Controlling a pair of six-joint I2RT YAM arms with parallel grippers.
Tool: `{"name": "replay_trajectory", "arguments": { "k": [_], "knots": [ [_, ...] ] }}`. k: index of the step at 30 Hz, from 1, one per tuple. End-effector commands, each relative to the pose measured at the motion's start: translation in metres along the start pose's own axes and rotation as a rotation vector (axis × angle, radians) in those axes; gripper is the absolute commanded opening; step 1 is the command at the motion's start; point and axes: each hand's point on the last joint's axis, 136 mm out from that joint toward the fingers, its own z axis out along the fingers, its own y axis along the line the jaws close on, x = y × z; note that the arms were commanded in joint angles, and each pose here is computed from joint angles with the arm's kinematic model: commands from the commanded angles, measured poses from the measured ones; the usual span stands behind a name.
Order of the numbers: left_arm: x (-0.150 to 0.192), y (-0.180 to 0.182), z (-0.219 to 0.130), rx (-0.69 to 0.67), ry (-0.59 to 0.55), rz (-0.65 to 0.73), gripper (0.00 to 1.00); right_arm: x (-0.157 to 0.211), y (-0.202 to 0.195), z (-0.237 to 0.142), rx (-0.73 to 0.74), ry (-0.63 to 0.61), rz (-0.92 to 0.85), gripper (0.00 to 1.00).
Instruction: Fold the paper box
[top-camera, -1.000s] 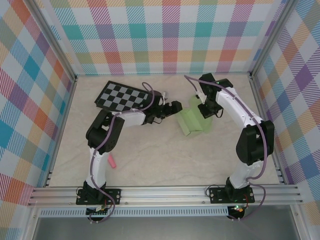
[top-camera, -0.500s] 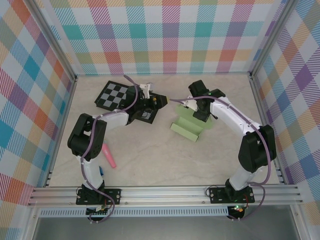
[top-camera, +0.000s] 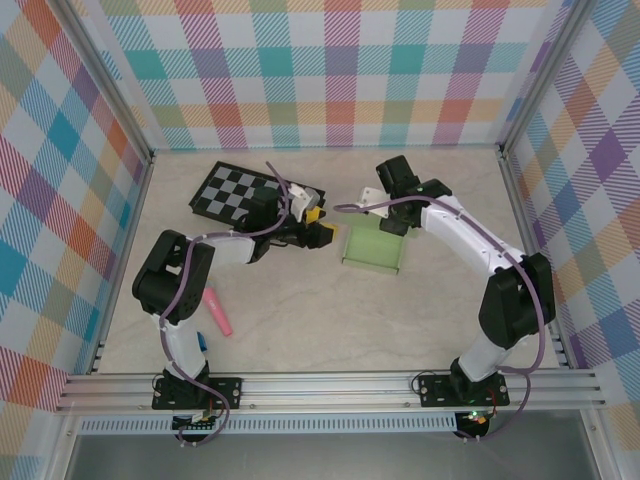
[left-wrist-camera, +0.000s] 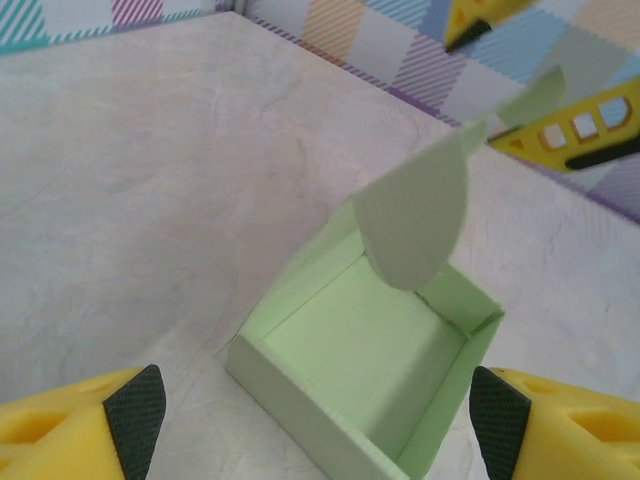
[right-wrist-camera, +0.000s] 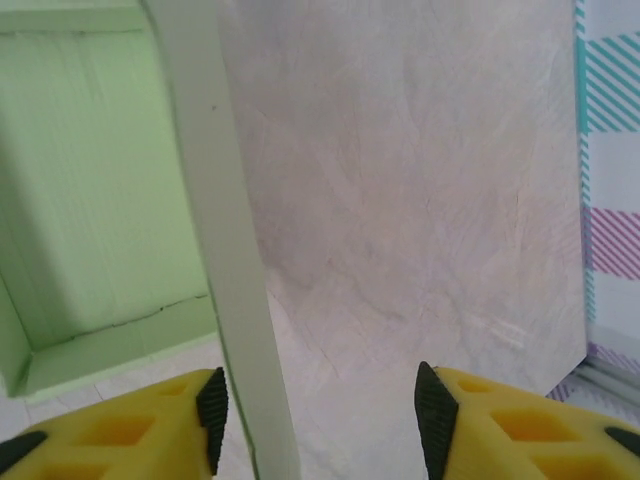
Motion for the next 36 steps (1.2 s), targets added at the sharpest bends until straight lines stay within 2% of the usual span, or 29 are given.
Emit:
{"name": "replay_trajectory", "arguments": {
  "k": [1,5,8,9,13,16,19,23,25,27,29,31,33,36],
  "knots": [
    [-0.001,-0.009,0.005,0.057,0.019,0.219,0.82,-0.006,-0.019,-0.03,0.03,-0.093,0.175,0.58],
    [-0.005,-0.005,0.013,0.063,0.025,0.26,0.79,0.006,-0.034,-0.073,-0.008,-0.305,0.538,0.61],
    [-0.002,-0.001,0.02,0.041,0.044,0.31,0.78,0.022,-0.025,-0.088,-0.078,-0.489,0.755,0.62],
    [0.0,0.001,0.023,0.038,0.057,0.323,0.77,0.031,-0.02,-0.085,-0.086,-0.516,0.808,0.61],
    [0.0,0.007,0.032,0.02,0.078,0.366,0.75,0.087,-0.018,-0.061,-0.027,-0.505,1.09,0.62],
    [0.001,0.015,0.036,0.001,0.083,0.374,0.73,0.11,-0.014,-0.045,-0.039,-0.496,1.26,0.63],
    [0.004,0.016,0.042,0.018,0.088,0.382,0.72,0.117,-0.006,-0.018,-0.117,-0.48,1.36,0.63],
    [0.005,0.015,0.051,0.028,0.09,0.394,0.68,0.108,0.005,0.011,-0.206,-0.477,1.303,0.6],
    [0.004,0.017,0.054,0.017,0.096,0.404,0.64,0.1,0.008,0.016,-0.254,-0.469,1.148,0.56],
    [0.004,0.017,0.054,0.018,0.098,0.412,0.63,0.108,0.005,0.026,-0.219,-0.412,1.088,0.52],
    [0.004,0.017,0.055,0.027,0.102,0.416,0.56,0.113,0.006,0.036,-0.183,-0.388,1.013,0.51],
    [0.006,0.016,0.056,0.042,0.11,0.415,0.51,0.109,0.008,0.041,-0.179,-0.418,0.957,0.5],
    [0.006,0.015,0.057,0.05,0.112,0.411,0.42,0.096,0.012,0.04,-0.213,-0.467,0.893,0.46],
    [0.004,0.014,0.056,0.054,0.111,0.408,0.38,0.081,0.02,0.038,-0.212,-0.513,0.795,0.43]
  ]
}}
